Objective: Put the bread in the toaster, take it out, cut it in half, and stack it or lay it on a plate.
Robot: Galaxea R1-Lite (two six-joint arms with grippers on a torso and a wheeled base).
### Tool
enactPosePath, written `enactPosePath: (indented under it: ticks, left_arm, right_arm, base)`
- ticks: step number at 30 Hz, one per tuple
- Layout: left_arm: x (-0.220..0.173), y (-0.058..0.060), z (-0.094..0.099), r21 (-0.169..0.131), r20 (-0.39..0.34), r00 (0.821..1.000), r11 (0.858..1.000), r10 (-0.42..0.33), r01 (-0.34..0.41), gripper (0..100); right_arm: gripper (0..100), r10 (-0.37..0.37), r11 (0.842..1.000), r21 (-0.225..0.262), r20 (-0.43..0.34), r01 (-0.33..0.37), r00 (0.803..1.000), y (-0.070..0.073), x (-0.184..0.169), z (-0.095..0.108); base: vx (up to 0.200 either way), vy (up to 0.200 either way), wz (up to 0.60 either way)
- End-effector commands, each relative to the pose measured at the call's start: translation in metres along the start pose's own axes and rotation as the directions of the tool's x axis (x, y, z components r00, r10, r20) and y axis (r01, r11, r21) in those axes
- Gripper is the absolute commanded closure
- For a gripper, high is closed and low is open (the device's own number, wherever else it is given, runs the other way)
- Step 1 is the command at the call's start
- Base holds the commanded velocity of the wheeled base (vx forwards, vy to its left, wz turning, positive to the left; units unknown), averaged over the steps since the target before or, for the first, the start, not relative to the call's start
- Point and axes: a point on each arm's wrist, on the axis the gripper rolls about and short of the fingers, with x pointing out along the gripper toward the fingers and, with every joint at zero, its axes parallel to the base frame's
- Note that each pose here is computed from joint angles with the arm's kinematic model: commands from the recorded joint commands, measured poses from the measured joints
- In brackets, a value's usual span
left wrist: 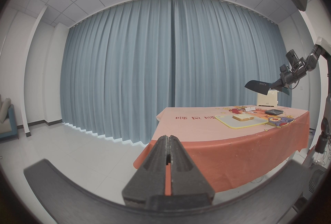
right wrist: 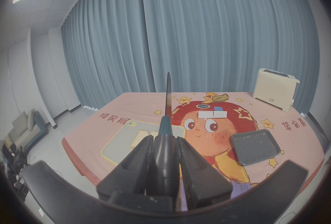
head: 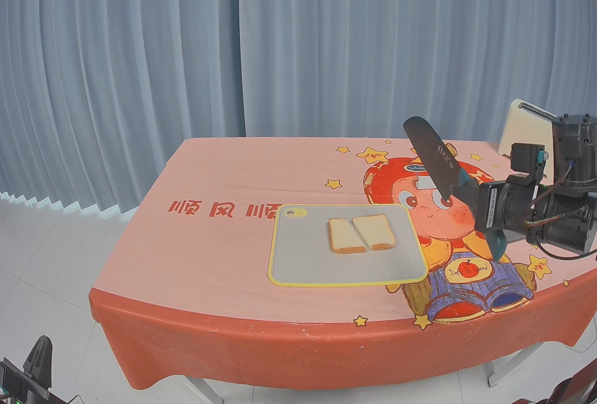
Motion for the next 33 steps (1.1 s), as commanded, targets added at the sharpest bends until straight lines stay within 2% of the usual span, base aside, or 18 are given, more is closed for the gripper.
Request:
enactPosePath:
  ticks: [1,11,19,24,33]
  left_arm:
    - [0.002,0.000,-0.005,0.000,-0.022,1.000,1.000,0.001,-0.001,100]
    - [0.002,0.000,-0.005,0.000,-0.022,1.000,1.000,0.001,-0.001,100]
    - [0.002,0.000,-0.005,0.000,-0.022,1.000,1.000,0.001,-0.001,100]
    - [0.002,0.000,-0.005,0.000,-0.022,1.000,1.000,0.001,-0.001,100]
    - [0.002,0.000,-0.005,0.000,-0.022,1.000,1.000,0.001,-0.001,100]
  right_arm:
    - [100,-0.036,0.999,0.012,-0.014,0.036,0.999,-0.007,0.009,0.000]
    - [100,-0.110,0.993,0.043,-0.013,0.111,0.994,-0.028,0.039,-0.001]
    - [100,-0.181,0.981,0.064,-0.037,0.183,0.983,-0.049,0.055,-0.004]
    - [100,-0.202,0.977,0.066,-0.035,0.204,0.979,-0.057,0.056,-0.002]
    - [100,-0.183,0.981,0.059,-0.059,0.186,0.981,-0.068,0.061,-0.004]
  base:
    - [0.000,0.000,0.00]
    - [0.000,0.000,0.00]
    - [0.000,0.000,0.00]
    - [0.000,0.000,0.00]
    - [0.000,0.000,0.00]
